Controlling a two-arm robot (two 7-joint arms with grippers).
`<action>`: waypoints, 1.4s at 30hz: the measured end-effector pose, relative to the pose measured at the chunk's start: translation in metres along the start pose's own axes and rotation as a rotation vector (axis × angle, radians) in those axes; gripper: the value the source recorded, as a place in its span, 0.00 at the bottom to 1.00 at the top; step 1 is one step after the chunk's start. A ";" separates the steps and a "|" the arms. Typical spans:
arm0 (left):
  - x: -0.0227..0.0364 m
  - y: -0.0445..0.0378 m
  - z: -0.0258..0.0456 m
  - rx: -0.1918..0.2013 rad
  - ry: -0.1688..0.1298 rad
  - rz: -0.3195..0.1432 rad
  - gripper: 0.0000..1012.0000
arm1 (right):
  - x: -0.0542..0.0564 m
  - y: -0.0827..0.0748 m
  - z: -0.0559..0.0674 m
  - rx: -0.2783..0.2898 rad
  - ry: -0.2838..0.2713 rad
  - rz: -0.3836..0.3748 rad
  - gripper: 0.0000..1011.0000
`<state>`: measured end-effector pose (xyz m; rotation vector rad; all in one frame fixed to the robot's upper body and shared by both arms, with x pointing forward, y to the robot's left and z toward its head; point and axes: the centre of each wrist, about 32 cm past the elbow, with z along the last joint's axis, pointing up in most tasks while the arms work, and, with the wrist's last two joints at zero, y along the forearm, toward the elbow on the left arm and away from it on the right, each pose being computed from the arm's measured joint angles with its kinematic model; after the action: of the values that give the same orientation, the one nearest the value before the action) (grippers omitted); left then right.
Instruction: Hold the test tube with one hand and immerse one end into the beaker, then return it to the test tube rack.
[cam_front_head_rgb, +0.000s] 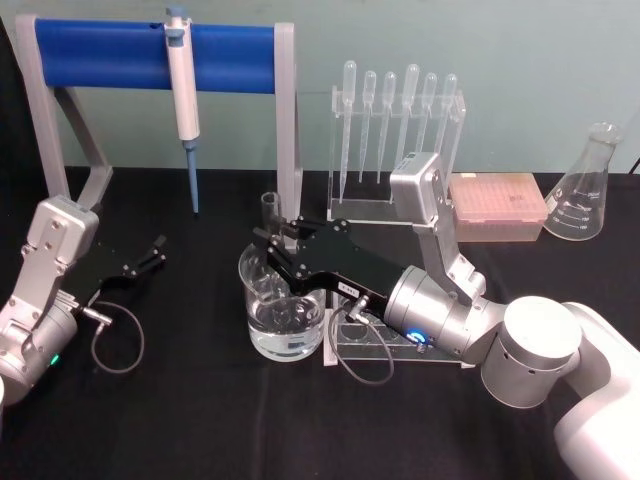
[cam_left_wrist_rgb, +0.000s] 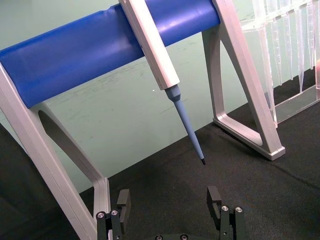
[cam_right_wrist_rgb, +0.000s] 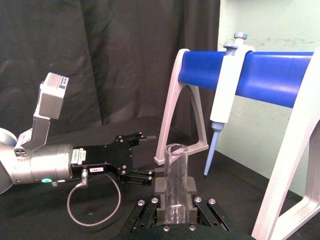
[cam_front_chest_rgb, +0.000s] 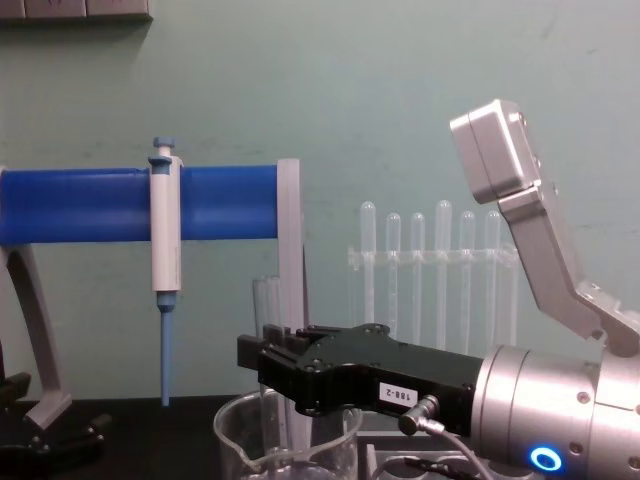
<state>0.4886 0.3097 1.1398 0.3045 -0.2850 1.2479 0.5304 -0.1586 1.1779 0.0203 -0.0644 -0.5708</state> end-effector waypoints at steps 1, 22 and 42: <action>0.0000 0.0000 0.0000 0.000 0.000 0.000 0.99 | 0.000 0.000 0.000 0.000 0.000 0.000 0.22; 0.0000 0.0000 0.0000 0.000 0.000 0.000 0.99 | -0.003 -0.004 0.016 0.036 -0.019 -0.004 0.22; 0.0000 0.0000 0.0000 0.000 0.000 0.000 0.99 | -0.017 -0.067 0.081 0.147 -0.062 -0.086 0.22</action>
<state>0.4886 0.3097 1.1398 0.3045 -0.2850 1.2479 0.4741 -0.2057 1.2555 0.1484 -0.1667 -0.6521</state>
